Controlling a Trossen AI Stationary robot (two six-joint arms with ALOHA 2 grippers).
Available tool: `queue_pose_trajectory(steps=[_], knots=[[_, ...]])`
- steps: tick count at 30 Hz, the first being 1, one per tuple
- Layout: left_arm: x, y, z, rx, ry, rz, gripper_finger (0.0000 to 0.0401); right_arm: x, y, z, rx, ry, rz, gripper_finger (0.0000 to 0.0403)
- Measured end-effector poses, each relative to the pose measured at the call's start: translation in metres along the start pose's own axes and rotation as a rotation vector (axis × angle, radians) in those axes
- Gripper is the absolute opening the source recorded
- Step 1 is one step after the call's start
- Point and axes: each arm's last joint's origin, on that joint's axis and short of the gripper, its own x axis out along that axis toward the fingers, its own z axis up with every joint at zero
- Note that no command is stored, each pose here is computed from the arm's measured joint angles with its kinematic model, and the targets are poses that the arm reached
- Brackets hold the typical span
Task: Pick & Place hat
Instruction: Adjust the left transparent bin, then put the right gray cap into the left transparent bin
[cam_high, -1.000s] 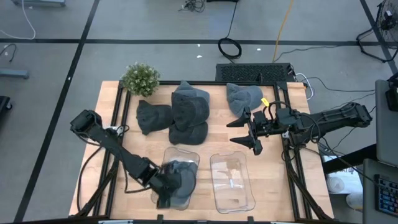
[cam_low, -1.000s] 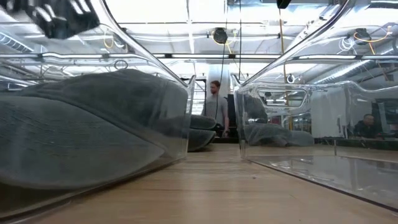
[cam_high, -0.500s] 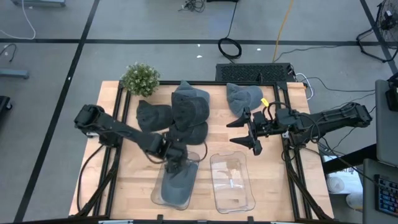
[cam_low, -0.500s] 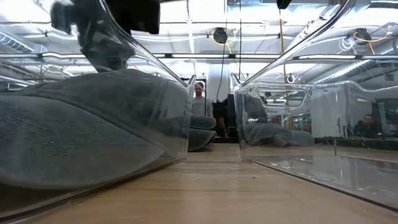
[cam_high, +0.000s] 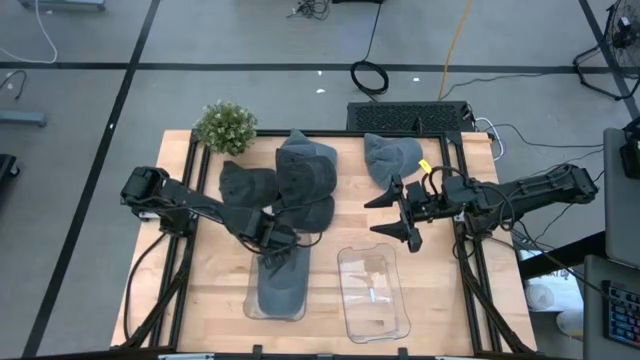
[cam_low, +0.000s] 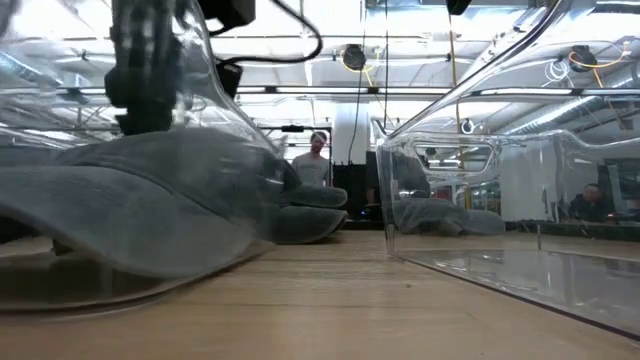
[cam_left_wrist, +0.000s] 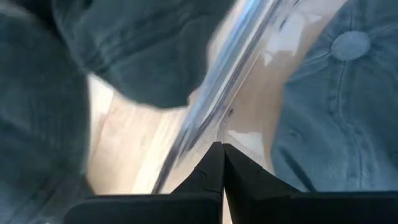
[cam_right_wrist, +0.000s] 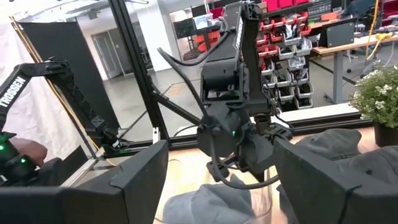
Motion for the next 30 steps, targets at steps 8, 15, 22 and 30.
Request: queue_pose_trajectory(steps=[8, 15, 22, 30], knots=[[-0.011, -0.012, -0.008, 0.014, -0.069, -0.061, 0.0004, -0.001, -0.003, -0.003, -0.010, 0.026, -0.054, 0.0276], [-0.072, -0.011, -0.026, 0.092, -0.439, -0.140, 0.0005, -0.010, -0.035, -0.007, -0.020, 0.132, -0.461, 0.0276], [-0.121, -0.002, -0.047, 0.146, -0.812, -0.071, 0.0018, -0.023, -0.111, 0.007, 0.063, 0.419, -0.844, 0.0276], [-0.133, 0.000, -0.043, 0.211, -0.908, -0.090, 0.0107, -0.033, -0.200, -0.006, 0.163, 0.789, -0.931, 0.0285]])
